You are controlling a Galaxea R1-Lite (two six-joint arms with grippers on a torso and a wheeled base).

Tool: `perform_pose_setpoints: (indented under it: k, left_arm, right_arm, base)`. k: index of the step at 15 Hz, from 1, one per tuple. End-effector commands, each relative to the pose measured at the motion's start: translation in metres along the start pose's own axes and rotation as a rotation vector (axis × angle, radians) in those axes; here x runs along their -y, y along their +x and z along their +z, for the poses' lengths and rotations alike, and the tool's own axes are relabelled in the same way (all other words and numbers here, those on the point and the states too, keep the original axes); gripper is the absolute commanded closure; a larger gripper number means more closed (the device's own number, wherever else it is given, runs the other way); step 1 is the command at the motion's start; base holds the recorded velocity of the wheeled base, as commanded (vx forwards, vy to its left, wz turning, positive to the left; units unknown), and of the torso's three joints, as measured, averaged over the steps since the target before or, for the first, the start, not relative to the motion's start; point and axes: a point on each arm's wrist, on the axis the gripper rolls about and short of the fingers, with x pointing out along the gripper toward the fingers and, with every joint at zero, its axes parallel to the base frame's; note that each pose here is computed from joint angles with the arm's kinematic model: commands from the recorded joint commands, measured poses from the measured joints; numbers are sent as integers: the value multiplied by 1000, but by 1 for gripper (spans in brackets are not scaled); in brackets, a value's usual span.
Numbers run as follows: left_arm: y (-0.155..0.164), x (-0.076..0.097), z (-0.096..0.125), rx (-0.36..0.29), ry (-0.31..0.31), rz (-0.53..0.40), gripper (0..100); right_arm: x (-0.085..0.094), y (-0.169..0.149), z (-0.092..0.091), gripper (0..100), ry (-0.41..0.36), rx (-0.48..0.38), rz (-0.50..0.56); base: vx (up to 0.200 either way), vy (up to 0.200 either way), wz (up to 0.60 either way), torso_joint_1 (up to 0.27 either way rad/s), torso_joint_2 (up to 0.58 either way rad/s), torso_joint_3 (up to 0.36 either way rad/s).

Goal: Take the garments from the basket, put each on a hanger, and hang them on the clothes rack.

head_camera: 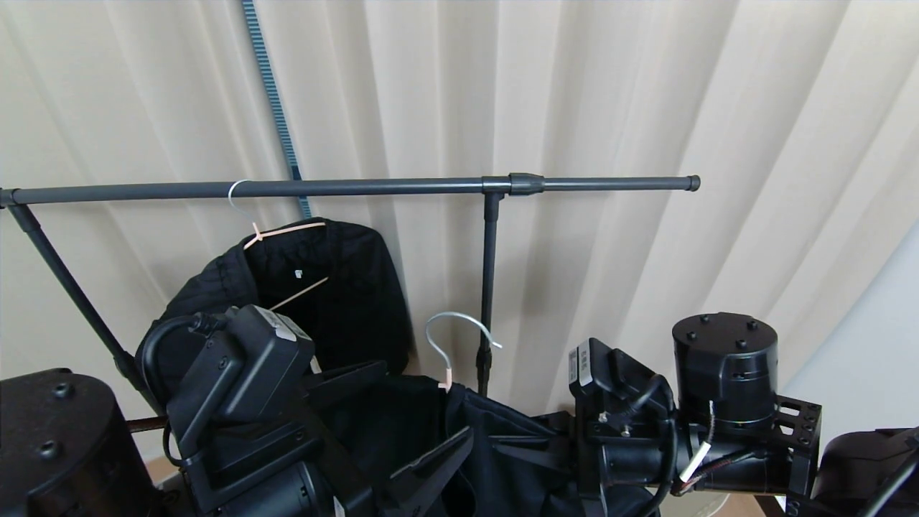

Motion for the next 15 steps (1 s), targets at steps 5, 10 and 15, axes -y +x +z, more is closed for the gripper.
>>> perform_pose_setpoints:
  k: [5, 10, 15]
  left_arm:
    - [-23, -17, 21, 93, 22, 65, 0]
    - [-56, -87, 32, 117, 7, 33, 0]
    - [-70, -143, 15, 55, -88, -167, 0]
  right_arm:
    - [13, -13, 0, 100, -14, 69, -66]
    - [32, -48, -2, 100, -9, 139, 25]
    - [35, -69, 3, 100, -34, 192, 75]
  base:
    - [0, 0, 0, 0, 0, 0]
    - [0, 0, 0, 0, 0, 0]
    - [0, 0, 0, 0, 0, 0]
